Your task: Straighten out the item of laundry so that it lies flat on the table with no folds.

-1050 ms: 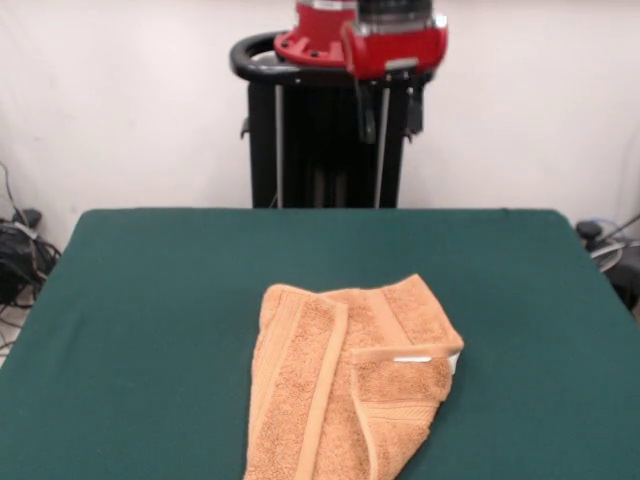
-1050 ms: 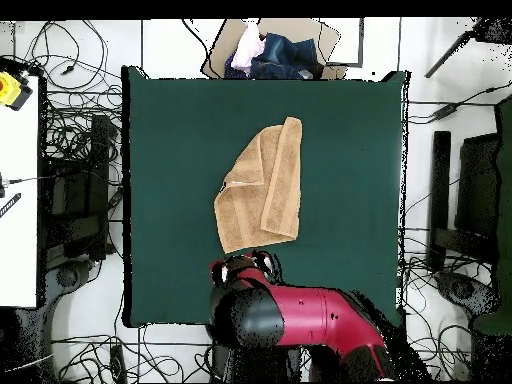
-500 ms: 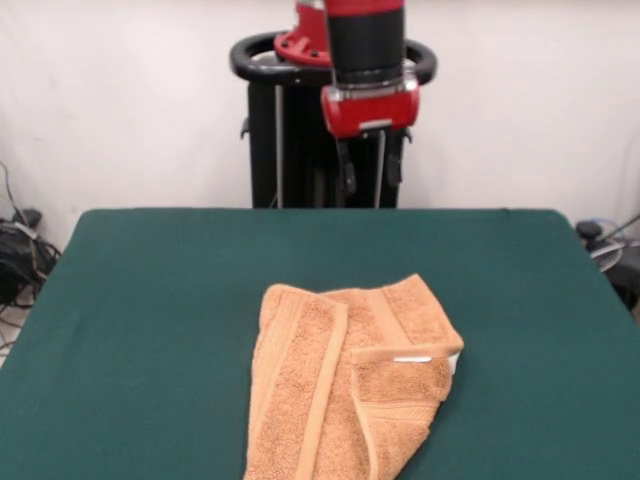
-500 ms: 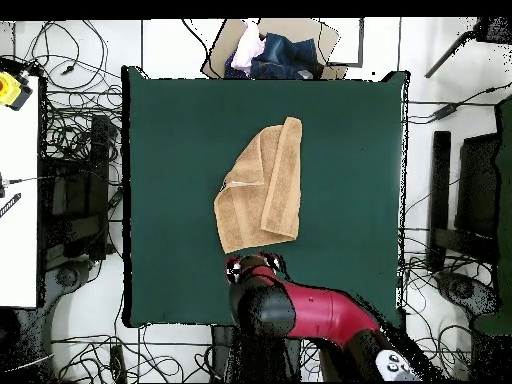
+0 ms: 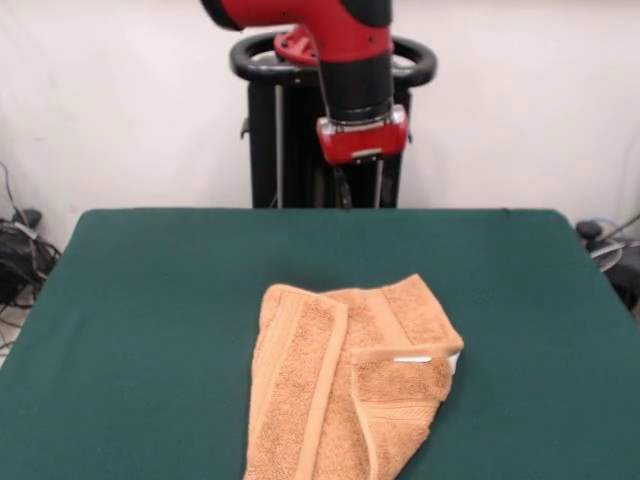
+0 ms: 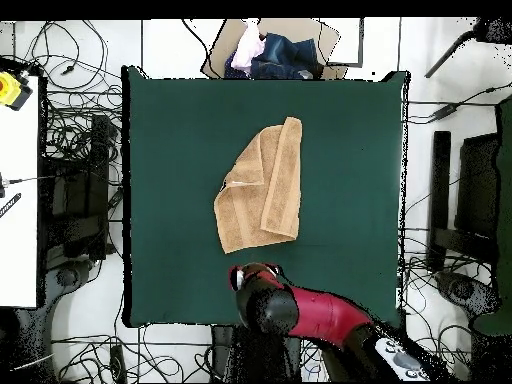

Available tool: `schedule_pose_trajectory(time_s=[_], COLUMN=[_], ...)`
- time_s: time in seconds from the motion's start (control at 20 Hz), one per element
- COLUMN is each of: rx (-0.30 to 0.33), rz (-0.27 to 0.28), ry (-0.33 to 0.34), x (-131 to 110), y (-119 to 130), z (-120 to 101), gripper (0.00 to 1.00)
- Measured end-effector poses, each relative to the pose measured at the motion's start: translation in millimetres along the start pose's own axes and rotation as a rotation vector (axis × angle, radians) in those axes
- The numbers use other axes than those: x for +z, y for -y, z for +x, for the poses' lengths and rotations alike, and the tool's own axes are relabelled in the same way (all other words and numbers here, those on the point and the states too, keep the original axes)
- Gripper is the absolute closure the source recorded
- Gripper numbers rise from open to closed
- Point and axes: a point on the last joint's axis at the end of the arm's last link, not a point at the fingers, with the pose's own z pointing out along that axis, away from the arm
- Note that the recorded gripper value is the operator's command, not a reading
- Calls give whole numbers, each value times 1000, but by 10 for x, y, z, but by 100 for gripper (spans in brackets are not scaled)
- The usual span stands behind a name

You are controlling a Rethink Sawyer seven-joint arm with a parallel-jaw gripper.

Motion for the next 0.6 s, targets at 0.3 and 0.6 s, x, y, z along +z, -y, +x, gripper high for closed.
schedule_pose_trajectory(time_s=[0.3, 0.6], rx=[7, 11], rz=[23, 22], ry=[15, 30], x=[196, 390], y=[-29, -99], z=[104, 199], gripper=[0, 0])
